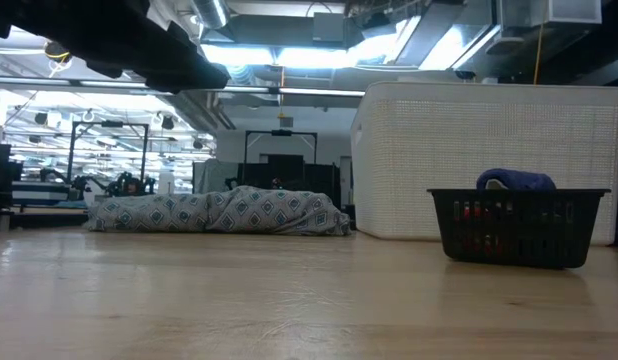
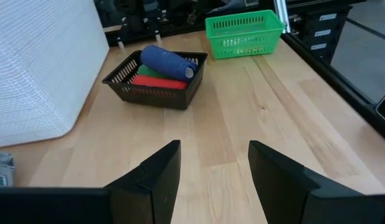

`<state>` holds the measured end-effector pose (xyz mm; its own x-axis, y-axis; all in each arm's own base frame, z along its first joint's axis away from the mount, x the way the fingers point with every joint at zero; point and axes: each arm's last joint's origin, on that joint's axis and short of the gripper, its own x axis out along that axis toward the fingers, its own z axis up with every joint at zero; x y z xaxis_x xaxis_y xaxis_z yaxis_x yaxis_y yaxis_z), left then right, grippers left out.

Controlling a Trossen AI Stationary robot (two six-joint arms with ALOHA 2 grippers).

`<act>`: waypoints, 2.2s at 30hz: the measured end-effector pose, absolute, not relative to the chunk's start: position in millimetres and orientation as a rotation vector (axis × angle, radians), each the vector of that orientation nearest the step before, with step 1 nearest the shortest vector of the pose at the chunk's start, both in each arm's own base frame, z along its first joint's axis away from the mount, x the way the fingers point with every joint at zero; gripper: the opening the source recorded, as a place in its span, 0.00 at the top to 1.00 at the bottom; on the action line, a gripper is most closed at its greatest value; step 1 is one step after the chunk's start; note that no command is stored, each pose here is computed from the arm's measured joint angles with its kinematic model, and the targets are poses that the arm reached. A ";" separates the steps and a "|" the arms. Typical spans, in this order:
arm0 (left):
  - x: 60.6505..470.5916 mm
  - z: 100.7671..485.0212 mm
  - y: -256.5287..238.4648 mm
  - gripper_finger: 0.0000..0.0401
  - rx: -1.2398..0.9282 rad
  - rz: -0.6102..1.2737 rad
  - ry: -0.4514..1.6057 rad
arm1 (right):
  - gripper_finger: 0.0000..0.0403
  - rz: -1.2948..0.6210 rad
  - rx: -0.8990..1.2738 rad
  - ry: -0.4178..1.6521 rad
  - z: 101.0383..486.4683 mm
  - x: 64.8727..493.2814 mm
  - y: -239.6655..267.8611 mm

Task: Pick & place medical supplies in basket/bin
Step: Put the gray patient gown into the white bin

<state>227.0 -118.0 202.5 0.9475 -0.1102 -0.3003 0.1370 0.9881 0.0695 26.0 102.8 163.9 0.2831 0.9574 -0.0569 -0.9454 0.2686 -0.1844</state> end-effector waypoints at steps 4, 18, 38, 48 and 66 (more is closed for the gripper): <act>227.2 202.6 -117.0 0.54 0.098 -0.092 0.297 | 0.53 1.255 -0.190 -0.059 163.7 26.8 102.5; 231.4 197.5 -86.2 0.54 0.217 0.382 0.336 | 0.53 1.231 -0.183 -0.056 163.9 27.5 102.3; 230.0 182.0 -46.8 0.29 0.453 0.605 0.561 | 0.53 1.231 -0.184 -0.056 163.9 27.5 102.3; 226.2 171.1 -12.4 0.24 0.535 0.655 0.765 | 0.53 1.231 -0.185 -0.056 163.8 27.5 102.3; 233.0 106.3 37.2 0.24 0.445 0.781 1.098 | 0.53 1.231 -0.185 -0.056 163.9 27.5 102.3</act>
<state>233.0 37.2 106.3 0.2348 0.7502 -0.6181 -0.3382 0.6592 0.6716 27.5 102.3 163.9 0.3336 0.9410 -0.0574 -0.9318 0.3199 -0.1712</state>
